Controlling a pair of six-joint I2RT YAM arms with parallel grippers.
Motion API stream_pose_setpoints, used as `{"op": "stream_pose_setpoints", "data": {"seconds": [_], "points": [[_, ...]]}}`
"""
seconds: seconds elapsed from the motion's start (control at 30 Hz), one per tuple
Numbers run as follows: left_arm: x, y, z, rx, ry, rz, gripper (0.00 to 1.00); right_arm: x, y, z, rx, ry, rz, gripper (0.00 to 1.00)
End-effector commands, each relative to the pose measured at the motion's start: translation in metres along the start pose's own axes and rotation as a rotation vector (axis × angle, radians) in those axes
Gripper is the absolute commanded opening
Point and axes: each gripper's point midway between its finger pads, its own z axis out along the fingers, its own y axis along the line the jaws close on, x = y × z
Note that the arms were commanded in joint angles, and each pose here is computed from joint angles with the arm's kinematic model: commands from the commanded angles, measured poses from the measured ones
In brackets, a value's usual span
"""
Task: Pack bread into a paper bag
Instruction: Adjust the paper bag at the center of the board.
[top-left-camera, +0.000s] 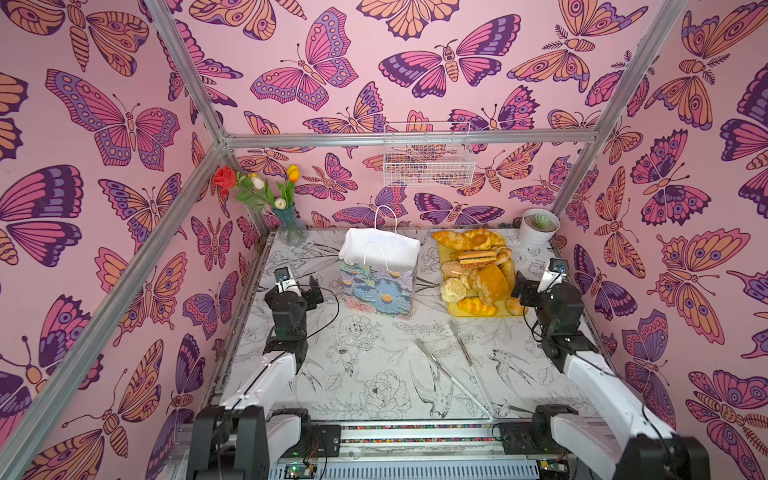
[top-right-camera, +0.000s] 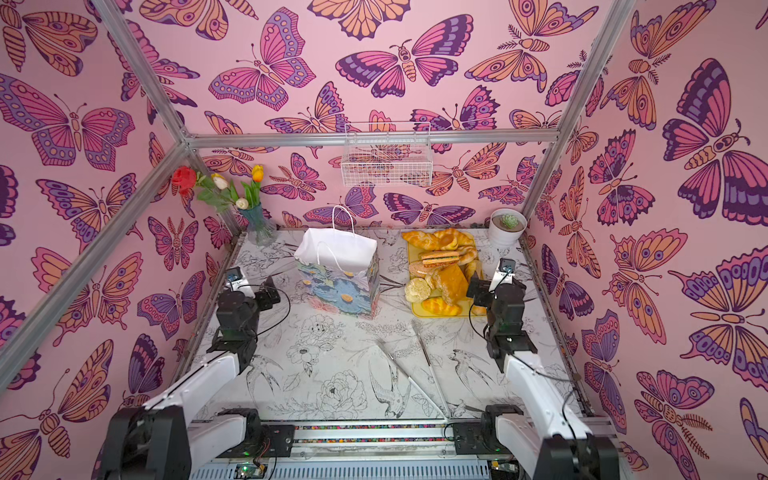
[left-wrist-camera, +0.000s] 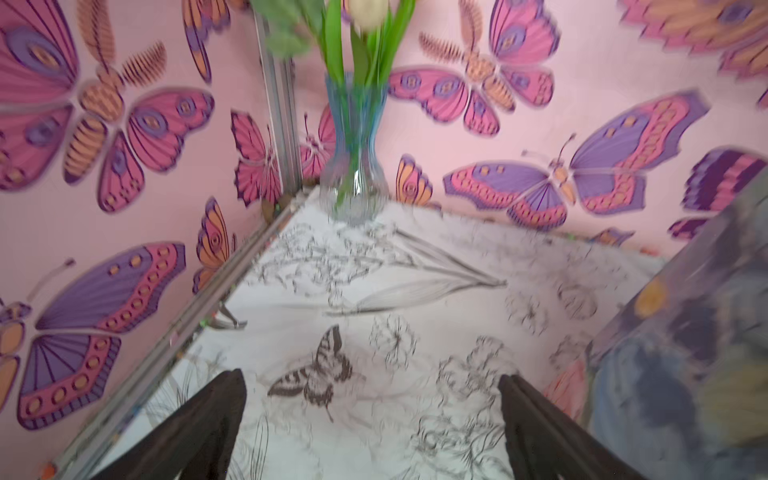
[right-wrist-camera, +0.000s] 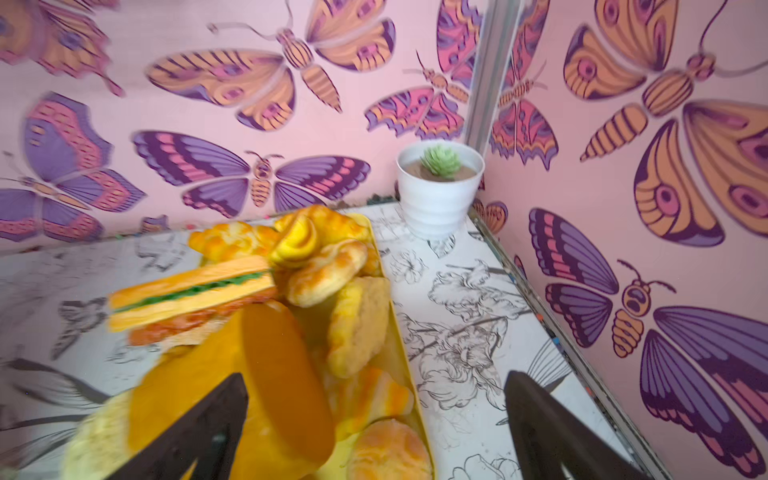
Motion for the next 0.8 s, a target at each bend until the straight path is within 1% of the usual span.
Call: {"op": "stream_pose_setpoints", "data": {"seconds": [0.0, 0.1, 0.17, 0.2, 0.23, 0.27, 0.3, 0.33, 0.4, 0.47, 0.57, 0.67, 0.7, 0.77], "points": [[0.006, -0.006, -0.014, 0.030, 0.145, -0.024, 1.00, 0.034, -0.019, -0.022, 0.102, 0.096, 0.039, 0.99], [-0.018, -0.024, -0.032, 0.130, 0.191, -0.055, 1.00, 0.022, -0.016, -0.032, 0.087, 0.130, 0.088, 0.99], [-0.041, -0.039, -0.051, 0.223, 0.188, -0.060, 1.00, 0.015, -0.010, -0.037, 0.063, 0.173, 0.148, 0.99], [-0.051, -0.044, -0.057, 0.252, 0.189, -0.068, 1.00, 0.016, -0.006, -0.038, 0.053, 0.213, 0.183, 0.99], [-0.064, -0.048, -0.065, 0.275, 0.184, -0.072, 0.97, 0.020, 0.002, -0.039, 0.025, 0.285, 0.209, 0.99], [-0.079, -0.047, -0.071, 0.269, 0.173, -0.089, 0.94, 0.026, 0.009, -0.040, 0.014, 0.374, 0.226, 0.99], [-0.090, -0.044, -0.076, 0.250, 0.166, -0.113, 0.96, 0.032, 0.012, -0.044, 0.028, 0.452, 0.226, 0.99], [-0.104, -0.043, -0.082, 0.242, 0.158, -0.124, 0.97, 0.035, 0.015, -0.049, 0.060, 0.500, 0.206, 0.99], [-0.126, -0.042, -0.090, 0.226, 0.172, -0.165, 0.97, 0.038, 0.029, -0.058, 0.038, 0.553, 0.135, 0.99], [-0.142, -0.046, -0.094, 0.233, 0.218, -0.211, 1.00, 0.038, 0.043, -0.071, 0.021, 0.589, 0.065, 0.99], [-0.153, -0.067, -0.093, 0.305, 0.337, -0.281, 1.00, 0.045, 0.062, -0.089, -0.015, 0.660, -0.057, 0.99], [-0.157, -0.088, -0.087, 0.367, 0.463, -0.365, 1.00, 0.052, 0.063, -0.102, 0.039, 0.737, -0.194, 0.99], [-0.158, -0.097, -0.086, 0.414, 0.490, -0.379, 1.00, 0.056, 0.063, -0.105, 0.054, 0.767, -0.223, 0.99], [-0.162, -0.112, -0.085, 0.451, 0.532, -0.410, 1.00, 0.062, 0.064, -0.110, 0.084, 0.823, -0.273, 0.99]]}}
